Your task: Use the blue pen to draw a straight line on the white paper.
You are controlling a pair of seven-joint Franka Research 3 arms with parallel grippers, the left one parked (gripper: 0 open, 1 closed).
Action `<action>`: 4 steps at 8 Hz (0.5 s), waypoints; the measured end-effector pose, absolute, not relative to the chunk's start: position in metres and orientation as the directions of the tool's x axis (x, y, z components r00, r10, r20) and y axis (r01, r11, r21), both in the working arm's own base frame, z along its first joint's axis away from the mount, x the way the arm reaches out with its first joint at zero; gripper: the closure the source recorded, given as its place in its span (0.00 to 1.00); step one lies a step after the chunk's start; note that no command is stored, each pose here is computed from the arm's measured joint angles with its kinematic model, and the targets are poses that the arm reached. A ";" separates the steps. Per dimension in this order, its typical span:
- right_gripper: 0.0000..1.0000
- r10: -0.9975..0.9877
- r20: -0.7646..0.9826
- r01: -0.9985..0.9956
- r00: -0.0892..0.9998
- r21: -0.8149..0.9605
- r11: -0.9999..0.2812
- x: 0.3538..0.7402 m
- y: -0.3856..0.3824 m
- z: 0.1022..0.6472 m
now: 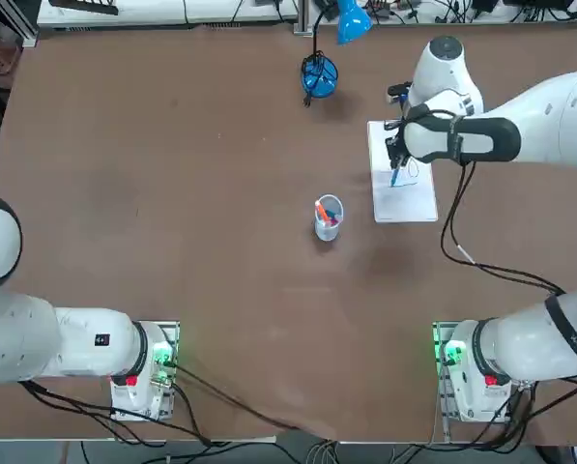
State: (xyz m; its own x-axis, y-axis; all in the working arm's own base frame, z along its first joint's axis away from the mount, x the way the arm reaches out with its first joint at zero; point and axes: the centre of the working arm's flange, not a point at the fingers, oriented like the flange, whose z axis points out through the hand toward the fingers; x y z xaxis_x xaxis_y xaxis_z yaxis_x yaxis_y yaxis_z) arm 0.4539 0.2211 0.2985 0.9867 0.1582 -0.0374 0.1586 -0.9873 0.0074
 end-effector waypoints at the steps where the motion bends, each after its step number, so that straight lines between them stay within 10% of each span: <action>1: 0.79 0.152 -0.036 0.152 0.988 0.000 -0.988 0.454 0.225 0.298; 4: 0.79 0.142 -0.036 0.141 0.989 -0.019 -0.990 0.450 0.239 0.299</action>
State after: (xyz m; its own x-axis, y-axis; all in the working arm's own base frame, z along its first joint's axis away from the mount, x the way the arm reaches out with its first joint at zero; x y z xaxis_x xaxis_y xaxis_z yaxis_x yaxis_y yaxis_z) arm 0.4503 0.2391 0.2987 0.9892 0.1419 -0.0356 0.1413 -0.9898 -0.0194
